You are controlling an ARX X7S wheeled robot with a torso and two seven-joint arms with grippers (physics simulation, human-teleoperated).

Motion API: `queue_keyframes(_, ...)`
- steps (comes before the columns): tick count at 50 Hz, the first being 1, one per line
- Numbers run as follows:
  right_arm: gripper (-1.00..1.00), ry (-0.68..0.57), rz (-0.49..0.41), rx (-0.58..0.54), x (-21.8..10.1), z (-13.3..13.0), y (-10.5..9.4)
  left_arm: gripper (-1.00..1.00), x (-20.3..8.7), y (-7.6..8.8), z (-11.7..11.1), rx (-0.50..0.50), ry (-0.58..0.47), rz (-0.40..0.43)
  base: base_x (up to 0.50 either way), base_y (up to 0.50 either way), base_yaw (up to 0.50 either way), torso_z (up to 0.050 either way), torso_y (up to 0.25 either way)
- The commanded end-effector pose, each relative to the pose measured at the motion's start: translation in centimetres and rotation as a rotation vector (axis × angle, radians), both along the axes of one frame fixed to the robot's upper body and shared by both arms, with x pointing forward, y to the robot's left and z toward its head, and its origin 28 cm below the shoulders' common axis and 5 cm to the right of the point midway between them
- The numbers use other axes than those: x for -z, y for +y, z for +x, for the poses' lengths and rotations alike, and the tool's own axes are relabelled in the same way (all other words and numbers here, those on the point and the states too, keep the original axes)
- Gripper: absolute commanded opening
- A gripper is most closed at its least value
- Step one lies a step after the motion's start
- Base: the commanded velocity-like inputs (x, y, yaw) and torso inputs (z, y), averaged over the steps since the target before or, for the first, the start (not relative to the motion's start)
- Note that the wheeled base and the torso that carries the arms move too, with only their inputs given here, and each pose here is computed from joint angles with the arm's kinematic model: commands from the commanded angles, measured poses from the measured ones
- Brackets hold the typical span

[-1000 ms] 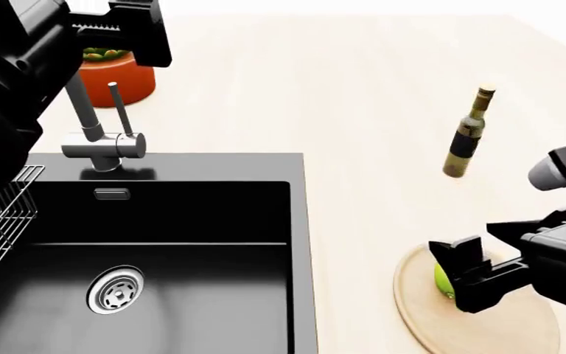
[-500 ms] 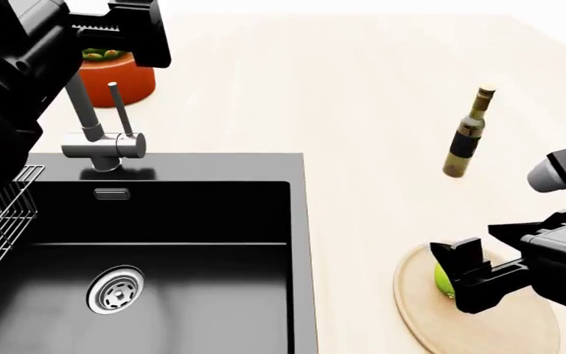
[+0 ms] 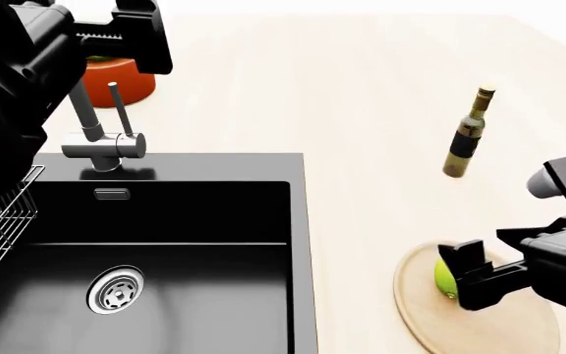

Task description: Pick the lime from the counter and place it in the sink. Then turn on the sink faucet.

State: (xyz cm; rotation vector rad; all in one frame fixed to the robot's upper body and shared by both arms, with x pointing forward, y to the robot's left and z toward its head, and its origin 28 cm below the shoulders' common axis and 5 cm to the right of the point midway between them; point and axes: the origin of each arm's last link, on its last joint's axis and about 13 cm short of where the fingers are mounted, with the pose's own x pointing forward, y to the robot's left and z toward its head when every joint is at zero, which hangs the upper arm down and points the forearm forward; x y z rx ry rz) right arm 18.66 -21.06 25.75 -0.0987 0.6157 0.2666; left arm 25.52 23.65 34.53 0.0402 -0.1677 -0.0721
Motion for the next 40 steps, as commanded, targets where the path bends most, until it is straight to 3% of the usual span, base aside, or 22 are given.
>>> queue_keyframes(1,1.00,-0.030,-0.006,0.013,-0.8,-0.1,-0.1,1.00,0.1,0.0,0.0,-0.001,0.004,-0.001,0.00,0.00,0.00,0.000,0.000)
queue_keyframes(21,1.00,0.051,-0.002,-0.006,2.5,0.1,0.2,1.00,0.4,0.2,0.2,-0.004,0.010,-0.005,0.00,0.00,0.00,0.000,0.000)
queue_keyframes(40,1.00,0.067,0.004,-0.012,3.1,0.3,0.3,1.00,0.5,0.2,0.1,-0.005,0.011,-0.009,0.00,0.00,0.00,0.000,0.000)
